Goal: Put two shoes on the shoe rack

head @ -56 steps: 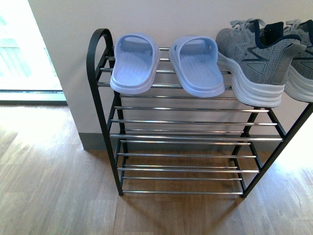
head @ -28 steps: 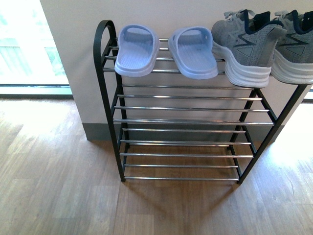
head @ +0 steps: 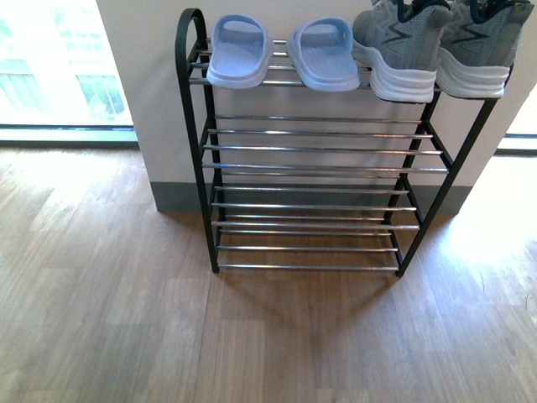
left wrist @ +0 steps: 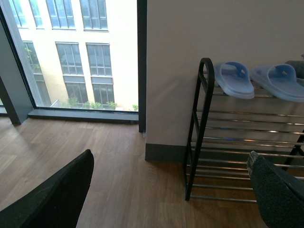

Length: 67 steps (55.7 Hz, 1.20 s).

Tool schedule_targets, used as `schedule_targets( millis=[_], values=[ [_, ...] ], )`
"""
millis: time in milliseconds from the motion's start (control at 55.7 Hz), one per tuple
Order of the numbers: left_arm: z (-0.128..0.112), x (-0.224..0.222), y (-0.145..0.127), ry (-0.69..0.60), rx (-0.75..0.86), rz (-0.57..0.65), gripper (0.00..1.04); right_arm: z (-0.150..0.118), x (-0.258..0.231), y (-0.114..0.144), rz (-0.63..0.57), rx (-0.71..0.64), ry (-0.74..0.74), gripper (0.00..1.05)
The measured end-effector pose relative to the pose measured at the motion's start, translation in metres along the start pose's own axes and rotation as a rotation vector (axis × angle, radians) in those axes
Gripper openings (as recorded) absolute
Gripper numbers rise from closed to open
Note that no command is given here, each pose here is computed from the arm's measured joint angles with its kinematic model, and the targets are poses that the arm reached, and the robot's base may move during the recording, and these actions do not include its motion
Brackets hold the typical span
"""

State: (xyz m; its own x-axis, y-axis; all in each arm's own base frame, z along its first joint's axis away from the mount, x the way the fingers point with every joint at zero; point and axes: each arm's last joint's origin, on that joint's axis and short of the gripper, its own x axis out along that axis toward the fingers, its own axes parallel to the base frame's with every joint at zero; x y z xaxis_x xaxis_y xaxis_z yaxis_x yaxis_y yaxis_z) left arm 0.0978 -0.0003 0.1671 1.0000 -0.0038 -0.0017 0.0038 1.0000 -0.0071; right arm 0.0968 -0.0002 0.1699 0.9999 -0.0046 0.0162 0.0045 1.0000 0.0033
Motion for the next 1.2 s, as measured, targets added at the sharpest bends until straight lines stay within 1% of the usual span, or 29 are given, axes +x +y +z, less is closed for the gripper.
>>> schedule_targets(
  millis=[1203],
  values=[
    [0.0,0.0,0.0,0.0,0.0,0.001,0.95,0.0,0.0,0.0,0.001,0.0,0.0,0.96]
  ],
)
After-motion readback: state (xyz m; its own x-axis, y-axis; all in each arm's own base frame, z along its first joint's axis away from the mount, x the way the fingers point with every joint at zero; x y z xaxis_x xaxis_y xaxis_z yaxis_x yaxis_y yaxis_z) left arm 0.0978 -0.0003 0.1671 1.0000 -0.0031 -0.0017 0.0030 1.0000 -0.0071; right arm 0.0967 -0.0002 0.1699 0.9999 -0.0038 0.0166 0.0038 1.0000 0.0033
